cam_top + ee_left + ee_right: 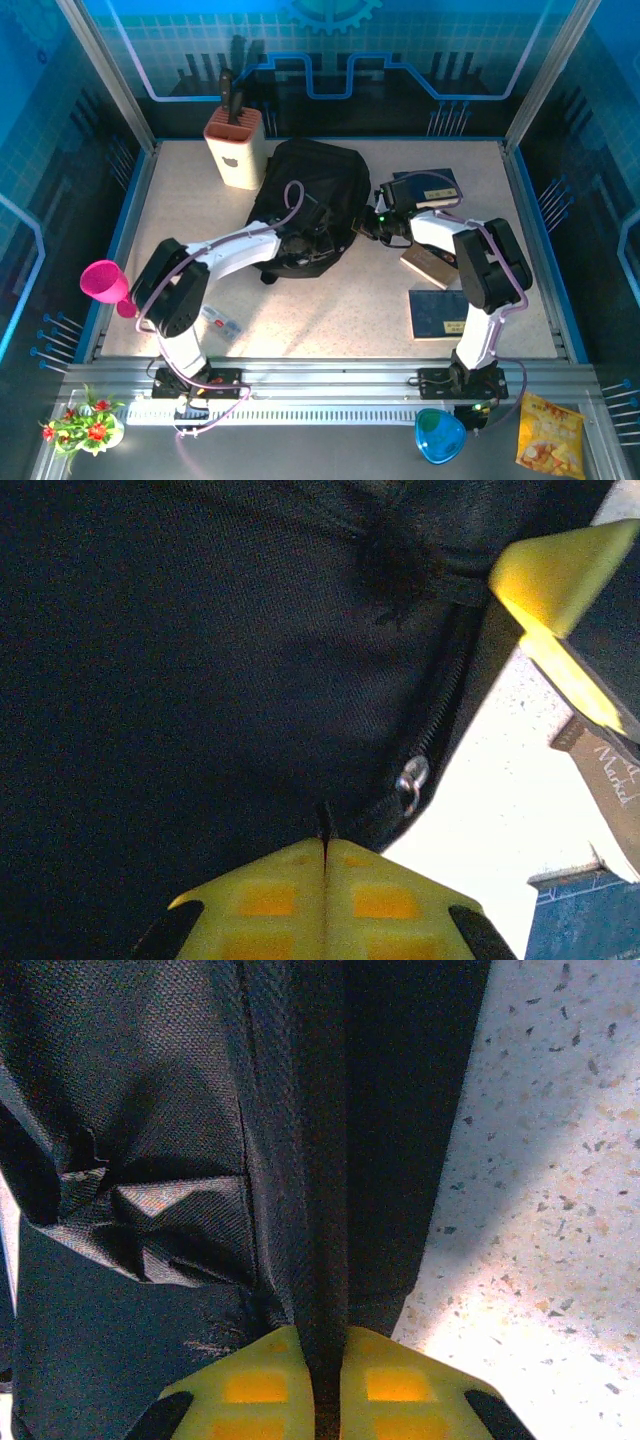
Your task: Pack books, pencil case, and school supplies into a backpack
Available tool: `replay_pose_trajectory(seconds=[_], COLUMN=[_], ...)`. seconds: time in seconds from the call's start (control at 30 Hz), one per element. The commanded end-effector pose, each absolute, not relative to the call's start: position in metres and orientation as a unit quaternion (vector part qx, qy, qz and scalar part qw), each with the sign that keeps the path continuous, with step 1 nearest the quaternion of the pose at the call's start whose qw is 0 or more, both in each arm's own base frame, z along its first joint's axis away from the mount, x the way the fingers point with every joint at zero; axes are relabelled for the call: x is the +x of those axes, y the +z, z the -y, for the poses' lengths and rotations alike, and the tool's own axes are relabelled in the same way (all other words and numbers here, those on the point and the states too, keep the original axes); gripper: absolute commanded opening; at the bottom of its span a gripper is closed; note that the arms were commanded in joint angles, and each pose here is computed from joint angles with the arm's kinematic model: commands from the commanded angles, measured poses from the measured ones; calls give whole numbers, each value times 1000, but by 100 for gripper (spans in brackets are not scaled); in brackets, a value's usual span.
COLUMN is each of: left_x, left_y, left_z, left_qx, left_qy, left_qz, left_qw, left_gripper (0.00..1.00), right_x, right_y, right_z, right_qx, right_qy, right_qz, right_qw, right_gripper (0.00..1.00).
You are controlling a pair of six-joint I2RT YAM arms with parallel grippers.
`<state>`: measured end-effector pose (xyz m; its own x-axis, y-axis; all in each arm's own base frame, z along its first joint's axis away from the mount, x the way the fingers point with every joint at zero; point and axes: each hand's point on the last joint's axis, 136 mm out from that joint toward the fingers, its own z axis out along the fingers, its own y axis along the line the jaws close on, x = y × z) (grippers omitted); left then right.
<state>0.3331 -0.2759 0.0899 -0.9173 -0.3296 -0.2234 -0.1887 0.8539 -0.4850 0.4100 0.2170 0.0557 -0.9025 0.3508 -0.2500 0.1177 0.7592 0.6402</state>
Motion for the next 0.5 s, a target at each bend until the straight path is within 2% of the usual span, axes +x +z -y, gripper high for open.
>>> replay_pose_trajectory(seconds=[0.0, 0.27, 0.4, 0.43, 0.47], left_x=[312, 296, 308, 314, 318], left_y=[95, 91, 108, 114, 119], left_z=[254, 224, 238, 245, 251], left_qx=[-120, -127, -123, -128, -137], left_qy=[-192, -145, -189, -207, -223], left_qz=[-963, -969, -958, -953, -948], left_qw=[146, 156, 179, 182, 182], left_gripper=[0, 0, 0, 3, 12], right_x=[421, 425, 425, 424, 424], right_y=[42, 43, 46, 46, 46], right_z=[-203, -203, -209, -210, -211], right_qx=[143, 139, 131, 130, 129], right_qy=[283, 278, 292, 293, 294], right_qz=[-929, -930, -927, -927, -927], right_qw=[192, 196, 194, 194, 193], right_gripper=[11, 10, 10, 11, 10])
